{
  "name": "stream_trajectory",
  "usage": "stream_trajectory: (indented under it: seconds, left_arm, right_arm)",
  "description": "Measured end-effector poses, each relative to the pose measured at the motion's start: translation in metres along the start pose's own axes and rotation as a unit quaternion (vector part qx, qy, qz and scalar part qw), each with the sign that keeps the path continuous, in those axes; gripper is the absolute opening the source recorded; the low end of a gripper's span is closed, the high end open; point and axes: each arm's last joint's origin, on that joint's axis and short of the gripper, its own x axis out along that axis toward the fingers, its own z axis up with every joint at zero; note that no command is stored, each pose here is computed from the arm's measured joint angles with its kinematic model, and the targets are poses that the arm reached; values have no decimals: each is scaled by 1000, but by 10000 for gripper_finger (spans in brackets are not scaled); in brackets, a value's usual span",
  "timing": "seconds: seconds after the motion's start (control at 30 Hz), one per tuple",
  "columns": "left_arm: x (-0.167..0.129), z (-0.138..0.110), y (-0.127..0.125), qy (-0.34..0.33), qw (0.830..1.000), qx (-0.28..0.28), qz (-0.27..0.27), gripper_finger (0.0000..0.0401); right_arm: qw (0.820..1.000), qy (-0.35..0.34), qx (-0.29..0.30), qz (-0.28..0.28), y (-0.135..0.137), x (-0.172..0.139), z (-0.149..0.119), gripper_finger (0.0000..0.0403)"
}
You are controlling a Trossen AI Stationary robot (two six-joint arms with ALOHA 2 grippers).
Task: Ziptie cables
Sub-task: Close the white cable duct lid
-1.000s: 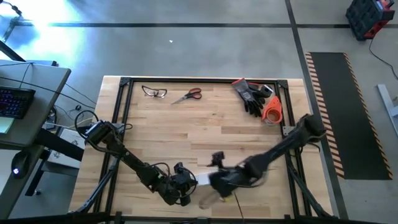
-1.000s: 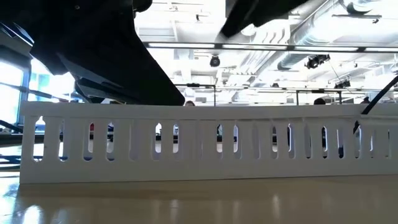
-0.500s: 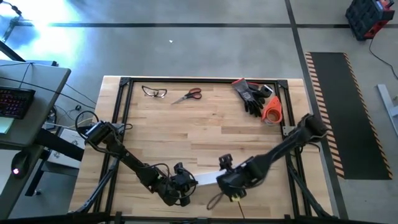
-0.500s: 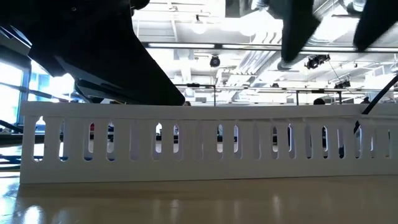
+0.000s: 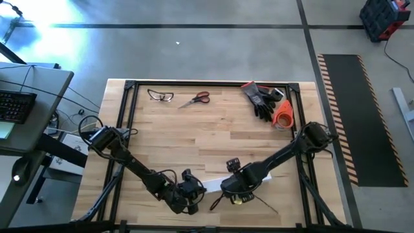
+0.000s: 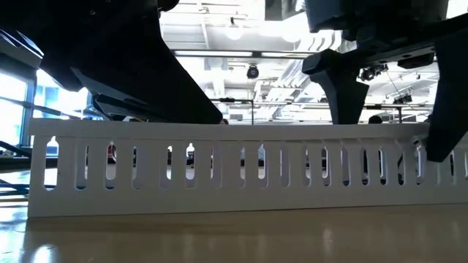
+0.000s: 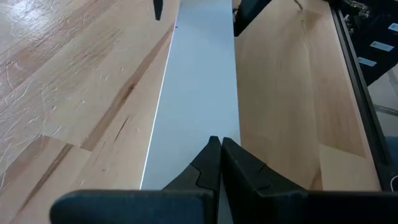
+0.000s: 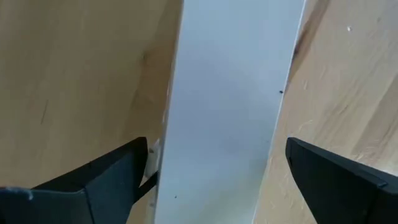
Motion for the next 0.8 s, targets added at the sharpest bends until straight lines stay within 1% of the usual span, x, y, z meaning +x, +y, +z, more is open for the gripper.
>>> stream_trajectory:
  seconds: [0.17,0.33,0.43,0.6,0.77,0.8]
  left_arm:
    - [0,0,0,-1,1000,-1,-1,0]
    - [0,0,0,-1,1000,-1,-1,0]
    - [0,0,0,-1,1000,-1,-1,0]
    - [0,0,-1,0,1000,-1,-4,0]
    - [0,0,-1,0,1000,-1,-4,0]
    - [0,0,-1,-1,1000,-1,-4,0]
  right_arm:
    - [1000,4,-2,4,0,2,0,341]
    - [999,30,-5,12,2,12,-2,305]
    - [999,41,-6,13,3,18,-2,277]
    - [999,41,-4,15,3,18,-2,219]
    - [999,42,-5,20,3,18,-2,218]
    - [999,42,-5,24,3,18,-2,224]
